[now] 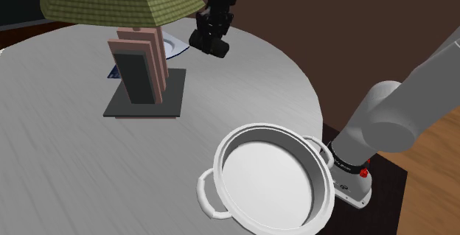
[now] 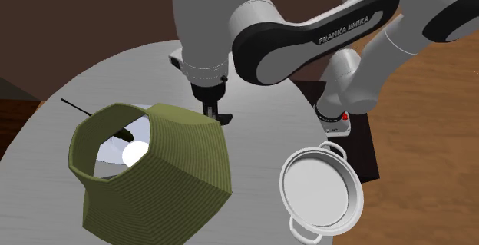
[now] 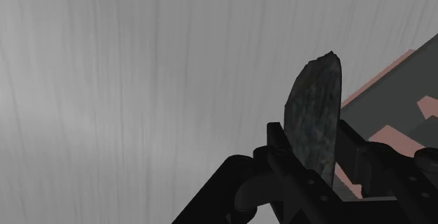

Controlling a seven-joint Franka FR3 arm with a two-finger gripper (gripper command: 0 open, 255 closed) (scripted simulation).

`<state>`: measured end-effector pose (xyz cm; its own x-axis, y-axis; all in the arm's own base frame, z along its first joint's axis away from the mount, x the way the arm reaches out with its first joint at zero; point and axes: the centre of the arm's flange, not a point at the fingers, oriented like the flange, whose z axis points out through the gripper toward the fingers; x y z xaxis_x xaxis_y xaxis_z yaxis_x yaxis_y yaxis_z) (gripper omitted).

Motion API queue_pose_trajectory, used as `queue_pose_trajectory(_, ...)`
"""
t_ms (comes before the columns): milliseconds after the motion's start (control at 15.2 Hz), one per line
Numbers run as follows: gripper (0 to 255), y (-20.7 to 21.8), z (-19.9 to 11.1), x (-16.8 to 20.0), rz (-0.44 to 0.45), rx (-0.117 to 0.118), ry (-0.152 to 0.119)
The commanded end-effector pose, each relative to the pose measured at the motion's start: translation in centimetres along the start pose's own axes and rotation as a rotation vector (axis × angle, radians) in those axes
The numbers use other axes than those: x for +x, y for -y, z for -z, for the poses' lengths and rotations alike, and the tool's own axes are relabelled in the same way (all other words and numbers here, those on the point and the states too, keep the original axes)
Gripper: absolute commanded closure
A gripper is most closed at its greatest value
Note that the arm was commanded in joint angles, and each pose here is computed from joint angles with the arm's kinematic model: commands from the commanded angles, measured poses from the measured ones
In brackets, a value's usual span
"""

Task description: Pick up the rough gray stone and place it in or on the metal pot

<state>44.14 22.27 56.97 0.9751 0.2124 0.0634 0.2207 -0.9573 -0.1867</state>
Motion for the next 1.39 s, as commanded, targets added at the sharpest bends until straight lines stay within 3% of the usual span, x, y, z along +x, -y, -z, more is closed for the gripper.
queue_pose_trajectory(0, 255, 0.3, 1.1, 0.0, 0.0, 0.0, 0.0)
queue_pose_trajectory(1320, 255, 14.0, -0.3, -20.9, 0.0, 0.0, 0.0)
